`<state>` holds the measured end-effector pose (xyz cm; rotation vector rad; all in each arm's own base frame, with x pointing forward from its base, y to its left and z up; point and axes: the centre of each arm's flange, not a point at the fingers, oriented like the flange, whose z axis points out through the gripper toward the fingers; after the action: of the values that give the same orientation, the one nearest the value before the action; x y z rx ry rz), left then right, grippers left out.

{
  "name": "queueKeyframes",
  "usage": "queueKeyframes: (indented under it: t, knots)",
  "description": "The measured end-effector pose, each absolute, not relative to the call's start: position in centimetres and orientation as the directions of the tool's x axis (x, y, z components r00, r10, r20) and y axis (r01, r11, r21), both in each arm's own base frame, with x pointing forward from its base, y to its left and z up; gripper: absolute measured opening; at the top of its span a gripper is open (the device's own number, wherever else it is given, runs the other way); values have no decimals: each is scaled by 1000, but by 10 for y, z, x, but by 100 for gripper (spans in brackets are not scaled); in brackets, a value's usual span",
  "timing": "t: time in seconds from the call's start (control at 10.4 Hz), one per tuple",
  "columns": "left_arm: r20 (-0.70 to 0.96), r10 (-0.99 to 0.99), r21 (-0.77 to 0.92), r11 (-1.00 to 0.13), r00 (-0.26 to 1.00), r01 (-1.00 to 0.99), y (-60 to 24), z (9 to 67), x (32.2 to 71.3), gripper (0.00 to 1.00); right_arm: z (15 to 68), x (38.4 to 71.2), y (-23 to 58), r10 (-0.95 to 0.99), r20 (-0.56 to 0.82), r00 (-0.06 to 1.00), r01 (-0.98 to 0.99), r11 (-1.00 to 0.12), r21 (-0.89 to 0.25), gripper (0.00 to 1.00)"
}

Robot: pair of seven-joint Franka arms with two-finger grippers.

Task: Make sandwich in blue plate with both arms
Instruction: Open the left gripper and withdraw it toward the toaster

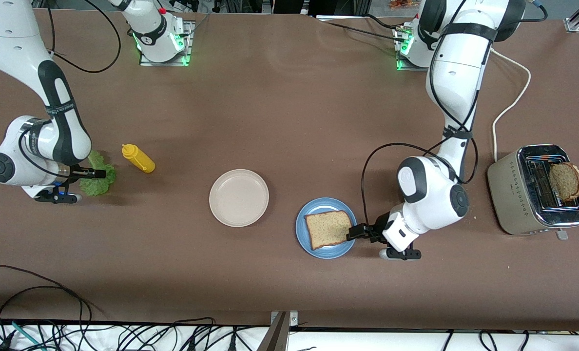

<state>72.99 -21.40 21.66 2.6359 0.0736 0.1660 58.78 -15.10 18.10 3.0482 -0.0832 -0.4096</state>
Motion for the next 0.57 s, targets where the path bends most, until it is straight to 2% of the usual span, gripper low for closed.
queueKeyframes:
  t: [0.1, 0.38, 0.48, 0.57]
  knots:
    - [79, 73, 472, -881, 994, 27, -202, 218, 731, 100, 181, 588, -152, -65, -261, 963, -48, -996, 71, 85]
    - [28, 25, 423, -906, 999, 11, -151, 247, 736, 100, 181, 587, -155, -70, -257, 964, -53, -996, 72, 40]
    - [5, 16, 413, -911, 1000, 13, -129, 259, 737, 100, 182, 587, -155, -70, -256, 964, -53, -996, 72, 28]
    - [-14, 4, 403, -915, 1000, 9, -109, 269, 737, 100, 183, 588, -155, -70, -254, 965, -53, -996, 72, 21]
